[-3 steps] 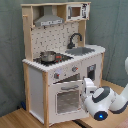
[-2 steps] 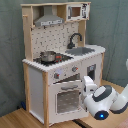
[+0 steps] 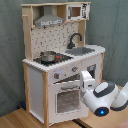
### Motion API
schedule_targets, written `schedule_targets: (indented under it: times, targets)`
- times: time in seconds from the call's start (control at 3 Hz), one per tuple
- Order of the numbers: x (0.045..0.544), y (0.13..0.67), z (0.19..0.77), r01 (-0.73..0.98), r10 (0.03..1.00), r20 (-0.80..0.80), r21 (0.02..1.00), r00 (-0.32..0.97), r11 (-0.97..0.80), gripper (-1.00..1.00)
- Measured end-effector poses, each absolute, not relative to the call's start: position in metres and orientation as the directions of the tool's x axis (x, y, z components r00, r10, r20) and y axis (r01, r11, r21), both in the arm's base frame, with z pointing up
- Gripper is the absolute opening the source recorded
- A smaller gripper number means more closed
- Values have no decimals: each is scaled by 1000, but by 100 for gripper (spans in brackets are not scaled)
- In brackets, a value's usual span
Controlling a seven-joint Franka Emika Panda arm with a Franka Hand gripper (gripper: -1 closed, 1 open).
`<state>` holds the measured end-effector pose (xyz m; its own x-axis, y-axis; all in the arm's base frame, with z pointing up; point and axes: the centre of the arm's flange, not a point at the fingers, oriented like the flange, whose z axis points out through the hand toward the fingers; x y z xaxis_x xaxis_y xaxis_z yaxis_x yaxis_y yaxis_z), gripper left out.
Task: Play with the kitchen
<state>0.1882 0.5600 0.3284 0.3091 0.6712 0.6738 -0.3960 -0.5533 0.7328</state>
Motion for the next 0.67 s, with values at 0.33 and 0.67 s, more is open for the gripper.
schedule_targets:
  times: [0.33, 0.67]
  targets:
    - [189, 561, 347, -377, 715, 613, 783, 337, -494, 100]
    - [193, 558, 370, -348, 758, 530, 841, 380, -414, 100]
